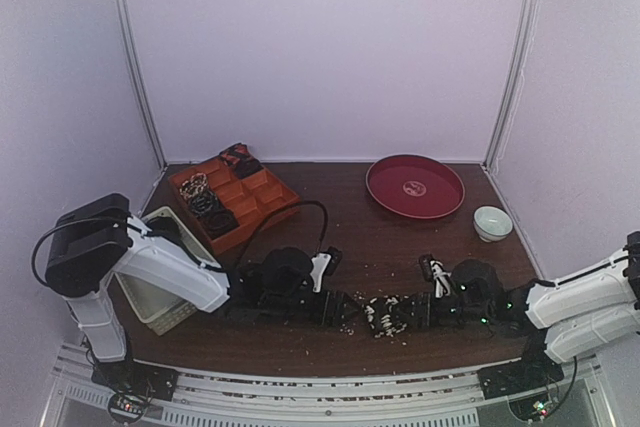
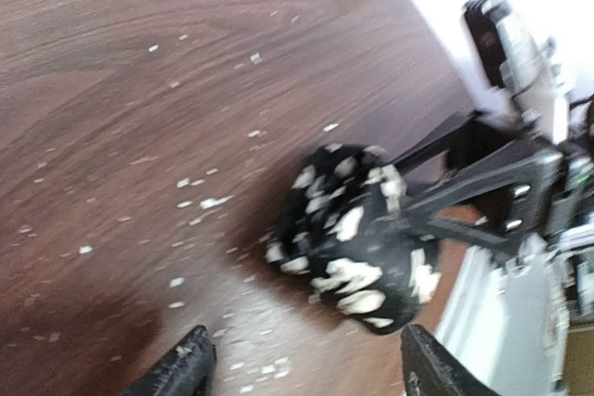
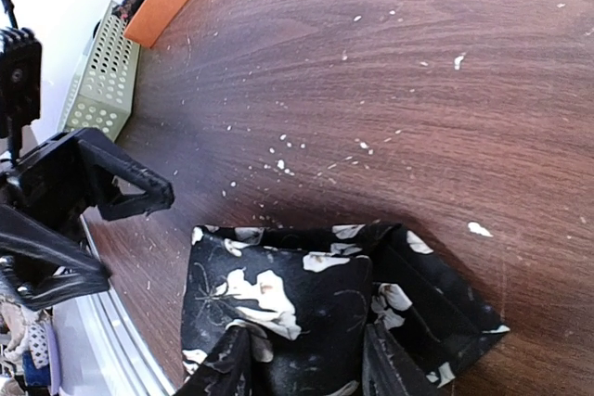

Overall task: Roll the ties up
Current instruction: Pick up the tie from the center of the board.

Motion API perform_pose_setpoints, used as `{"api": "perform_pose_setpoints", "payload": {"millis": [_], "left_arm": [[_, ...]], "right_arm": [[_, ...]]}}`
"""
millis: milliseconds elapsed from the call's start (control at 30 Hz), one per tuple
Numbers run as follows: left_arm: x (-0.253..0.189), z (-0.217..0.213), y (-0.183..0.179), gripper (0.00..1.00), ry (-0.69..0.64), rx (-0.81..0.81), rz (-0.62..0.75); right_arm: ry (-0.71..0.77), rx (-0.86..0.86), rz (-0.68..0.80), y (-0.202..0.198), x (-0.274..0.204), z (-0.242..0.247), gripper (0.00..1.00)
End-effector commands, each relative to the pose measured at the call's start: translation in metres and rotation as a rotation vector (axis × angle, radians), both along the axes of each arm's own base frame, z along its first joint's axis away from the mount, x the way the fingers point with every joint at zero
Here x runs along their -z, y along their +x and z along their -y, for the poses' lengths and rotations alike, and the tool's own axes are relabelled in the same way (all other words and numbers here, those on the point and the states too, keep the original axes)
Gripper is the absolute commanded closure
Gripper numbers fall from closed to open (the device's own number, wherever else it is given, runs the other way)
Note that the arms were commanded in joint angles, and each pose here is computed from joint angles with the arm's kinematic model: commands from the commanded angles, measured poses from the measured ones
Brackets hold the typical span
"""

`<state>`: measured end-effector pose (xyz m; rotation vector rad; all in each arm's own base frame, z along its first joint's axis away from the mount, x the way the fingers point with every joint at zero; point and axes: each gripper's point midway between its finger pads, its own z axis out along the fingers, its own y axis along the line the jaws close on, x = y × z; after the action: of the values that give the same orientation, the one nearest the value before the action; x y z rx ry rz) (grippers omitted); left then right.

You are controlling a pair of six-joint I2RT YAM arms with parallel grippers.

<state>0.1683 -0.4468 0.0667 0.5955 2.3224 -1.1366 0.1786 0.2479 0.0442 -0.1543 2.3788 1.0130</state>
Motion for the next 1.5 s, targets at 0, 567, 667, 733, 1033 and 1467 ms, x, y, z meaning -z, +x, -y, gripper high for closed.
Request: {"api": "perform_pose_setpoints", "payload": {"millis": [0, 567, 667, 733, 1033, 1467], "left_arm": [[-0.025, 0.018, -0.002, 0.29, -0.168, -0.015, -0.072], [-0.007, -0.004, -0.005, 0.29, -0.182, -0.178, -0.235], [-0.005, 0.014, -0.008, 0.29, -0.217, -0.152, -0.262], [-0.002, 0.025, -0.009, 0.29, -0.237, -0.125, -0.278], [0.009, 0.051, -0.006, 0.29, -0.259, -0.1, -0.286], [0.024, 0.062, -0.009, 0.46, -0.22, -0.131, -0.357]], "right_arm": [[-0.06, 0.044, -0.057, -0.008, 0.026, 0.022, 0.6], [0.031, 0.035, -0.117, -0.012, 0.02, -0.002, 0.64], [-0.003, 0.075, -0.101, -0.011, 0.026, 0.01, 0.64], [-0.012, 0.069, -0.08, -0.012, 0.024, 0.013, 0.64], [-0.027, 0.063, -0.09, -0.017, 0.032, 0.018, 0.64], [-0.008, 0.094, -0.091, -0.015, 0.029, 0.021, 0.67]]}}
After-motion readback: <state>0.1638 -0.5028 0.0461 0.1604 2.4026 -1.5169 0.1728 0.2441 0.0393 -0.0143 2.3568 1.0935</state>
